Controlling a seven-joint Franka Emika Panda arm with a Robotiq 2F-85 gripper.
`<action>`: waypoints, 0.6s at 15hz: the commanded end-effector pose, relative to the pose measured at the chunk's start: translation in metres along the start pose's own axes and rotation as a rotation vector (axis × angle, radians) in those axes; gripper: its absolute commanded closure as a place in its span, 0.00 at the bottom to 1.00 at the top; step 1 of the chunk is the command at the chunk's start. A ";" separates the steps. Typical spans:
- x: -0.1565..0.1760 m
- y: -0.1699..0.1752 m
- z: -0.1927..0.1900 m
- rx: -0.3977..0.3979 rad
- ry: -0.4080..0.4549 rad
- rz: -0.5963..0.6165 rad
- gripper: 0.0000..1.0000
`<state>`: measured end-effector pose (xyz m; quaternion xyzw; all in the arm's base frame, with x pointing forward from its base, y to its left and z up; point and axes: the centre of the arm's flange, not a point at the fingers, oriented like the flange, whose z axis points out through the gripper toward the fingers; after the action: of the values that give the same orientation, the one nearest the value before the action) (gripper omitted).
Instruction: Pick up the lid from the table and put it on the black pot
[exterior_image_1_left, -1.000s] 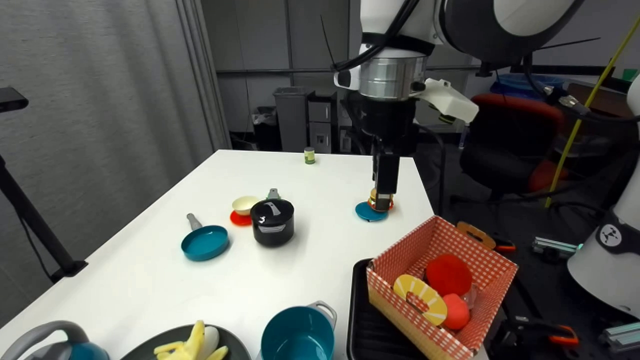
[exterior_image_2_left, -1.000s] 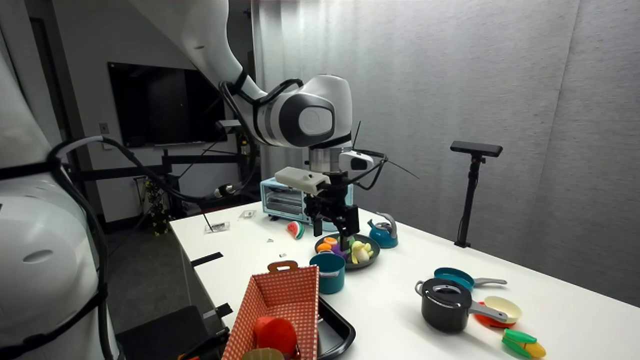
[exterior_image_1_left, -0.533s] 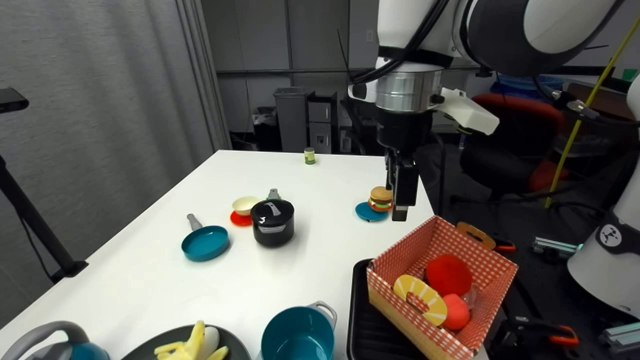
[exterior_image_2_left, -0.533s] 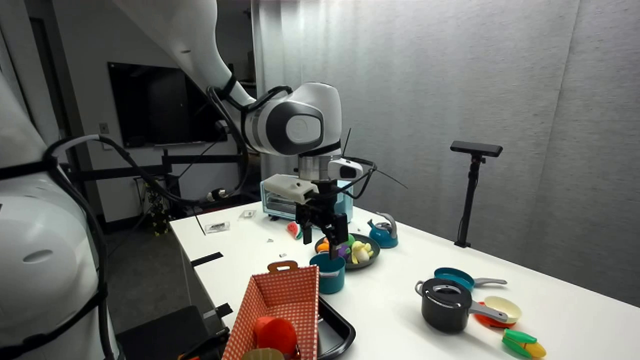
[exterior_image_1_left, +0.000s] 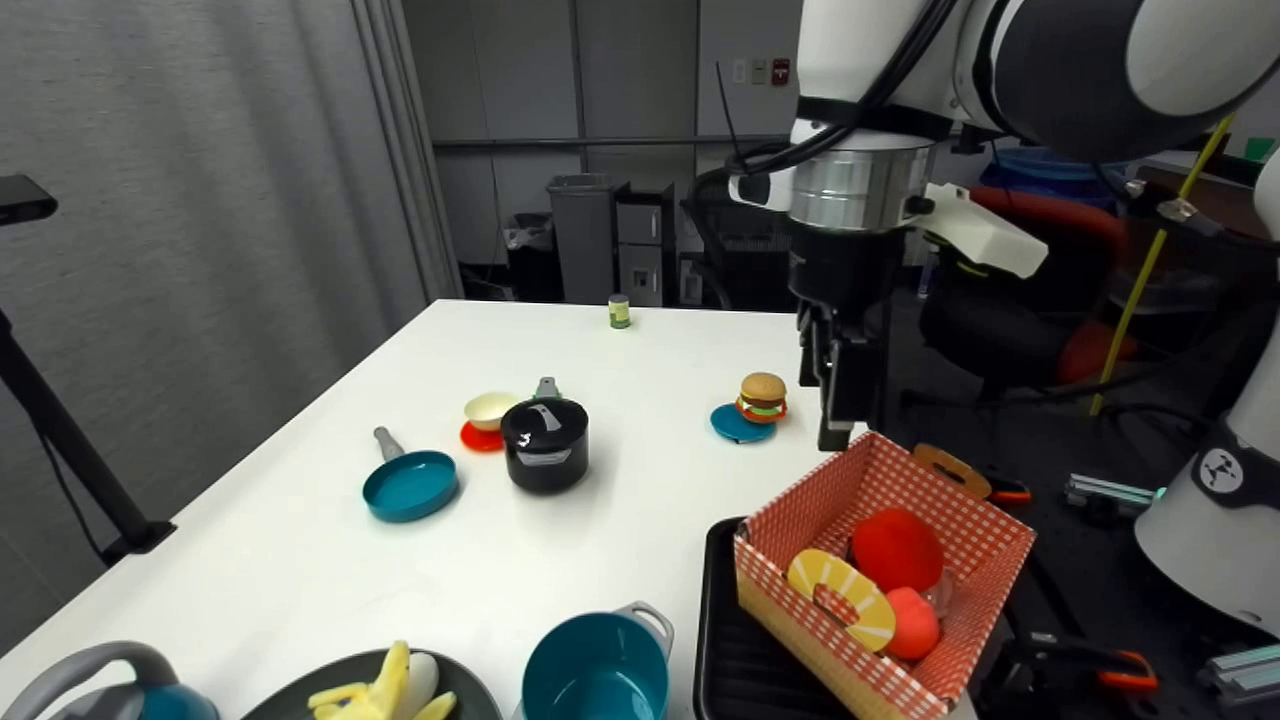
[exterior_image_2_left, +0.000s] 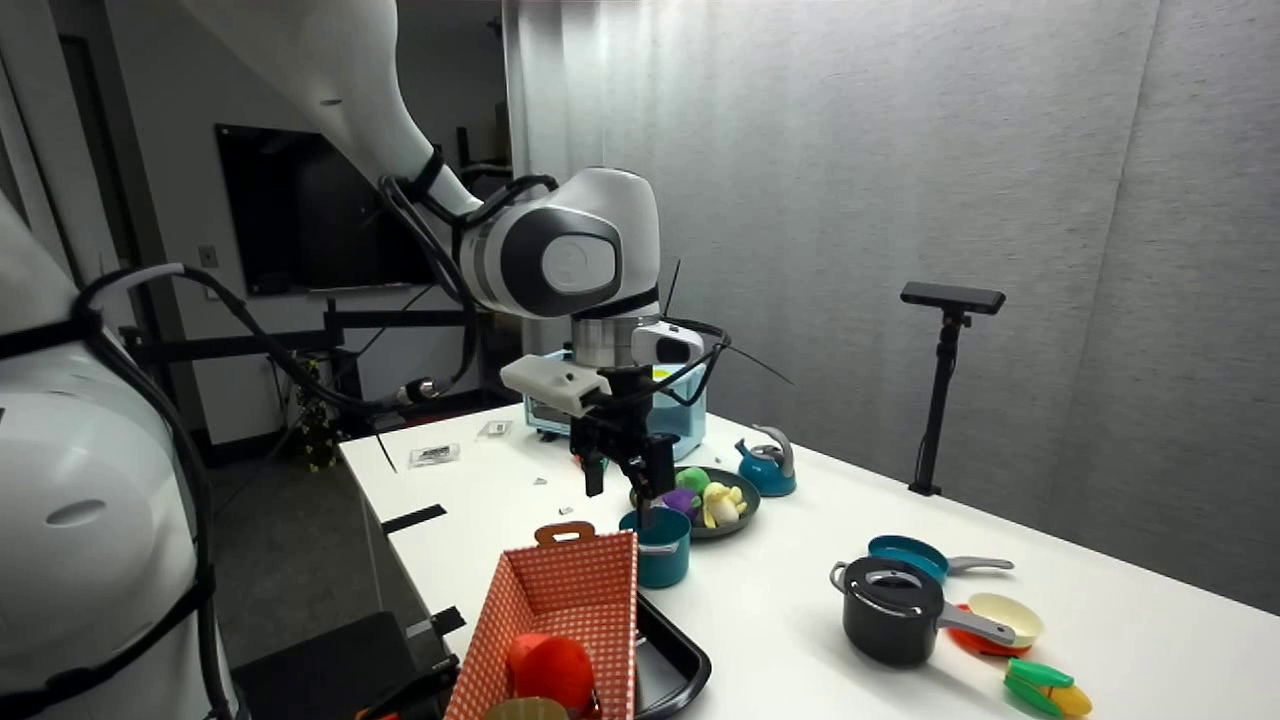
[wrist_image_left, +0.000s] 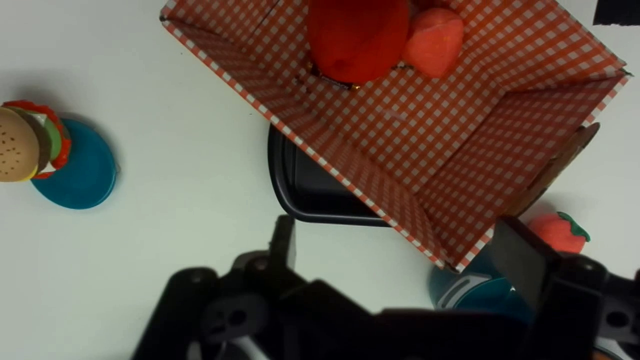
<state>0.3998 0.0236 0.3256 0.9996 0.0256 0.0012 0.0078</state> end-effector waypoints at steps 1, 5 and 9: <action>0.000 0.000 -0.001 0.000 0.001 0.000 0.00; 0.000 0.000 -0.001 0.000 0.003 0.000 0.00; 0.000 0.000 -0.001 0.000 0.003 0.000 0.00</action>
<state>0.3995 0.0236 0.3267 0.9996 0.0256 0.0025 0.0077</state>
